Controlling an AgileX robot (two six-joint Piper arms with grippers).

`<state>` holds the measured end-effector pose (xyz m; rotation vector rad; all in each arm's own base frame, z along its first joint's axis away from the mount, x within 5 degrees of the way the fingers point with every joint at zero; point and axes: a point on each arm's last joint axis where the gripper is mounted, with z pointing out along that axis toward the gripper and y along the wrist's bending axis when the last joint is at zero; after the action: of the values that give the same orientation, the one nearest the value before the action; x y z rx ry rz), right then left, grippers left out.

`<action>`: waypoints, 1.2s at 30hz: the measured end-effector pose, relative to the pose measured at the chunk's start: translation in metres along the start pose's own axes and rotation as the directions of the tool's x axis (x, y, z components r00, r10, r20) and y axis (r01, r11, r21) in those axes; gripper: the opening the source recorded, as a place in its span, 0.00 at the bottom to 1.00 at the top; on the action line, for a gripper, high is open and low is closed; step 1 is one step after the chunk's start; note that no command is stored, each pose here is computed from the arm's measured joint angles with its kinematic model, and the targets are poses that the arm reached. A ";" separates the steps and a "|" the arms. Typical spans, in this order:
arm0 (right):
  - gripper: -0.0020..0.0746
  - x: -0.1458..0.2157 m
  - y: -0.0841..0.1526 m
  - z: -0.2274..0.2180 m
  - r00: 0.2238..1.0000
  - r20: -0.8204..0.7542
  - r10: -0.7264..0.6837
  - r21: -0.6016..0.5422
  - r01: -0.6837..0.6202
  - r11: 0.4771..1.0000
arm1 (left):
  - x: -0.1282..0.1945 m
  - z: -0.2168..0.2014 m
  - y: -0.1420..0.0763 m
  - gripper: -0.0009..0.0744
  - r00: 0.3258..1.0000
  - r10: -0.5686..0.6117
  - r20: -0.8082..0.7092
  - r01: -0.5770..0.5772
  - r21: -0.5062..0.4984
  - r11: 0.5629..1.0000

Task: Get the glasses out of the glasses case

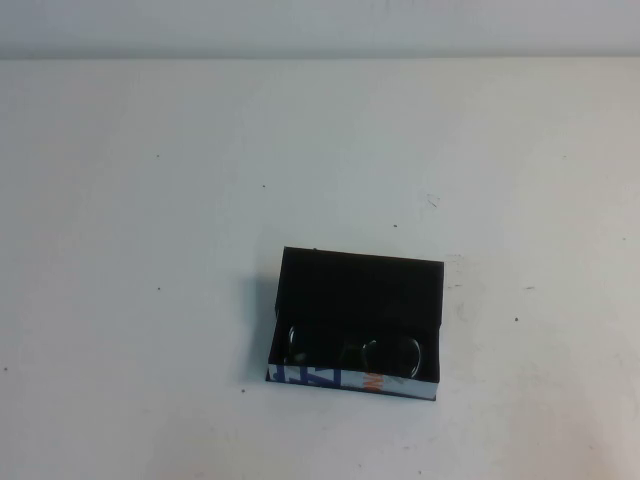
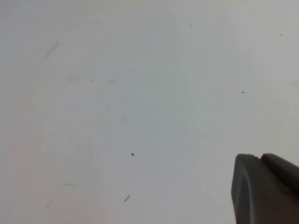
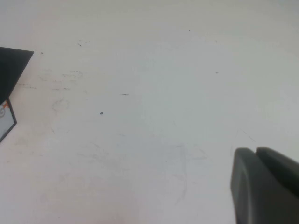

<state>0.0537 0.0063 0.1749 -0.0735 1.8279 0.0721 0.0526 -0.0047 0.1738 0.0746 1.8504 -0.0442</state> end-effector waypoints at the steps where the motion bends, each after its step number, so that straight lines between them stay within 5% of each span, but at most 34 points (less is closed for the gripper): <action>1: 0.00 0.000 0.000 0.000 1.000 0.000 0.000 0.000 0.000 1.000 | 0.000 0.000 0.000 0.01 1.000 0.000 0.000 0.000 0.000 1.000; 28: 0.00 -0.012 -0.001 -0.001 0.992 0.130 0.000 0.015 -0.002 1.000 | 0.000 0.000 0.000 0.01 1.000 0.000 0.000 0.000 0.000 1.000; 36: 0.00 -0.039 -0.005 -0.009 0.904 0.428 -0.008 0.049 -0.015 0.999 | 0.000 0.000 0.000 0.01 1.000 0.000 0.000 0.000 0.000 1.000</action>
<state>0.0555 0.0014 0.2148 -0.0155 1.3866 0.0399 0.0526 -0.0047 0.1738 0.0746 1.8504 -0.0442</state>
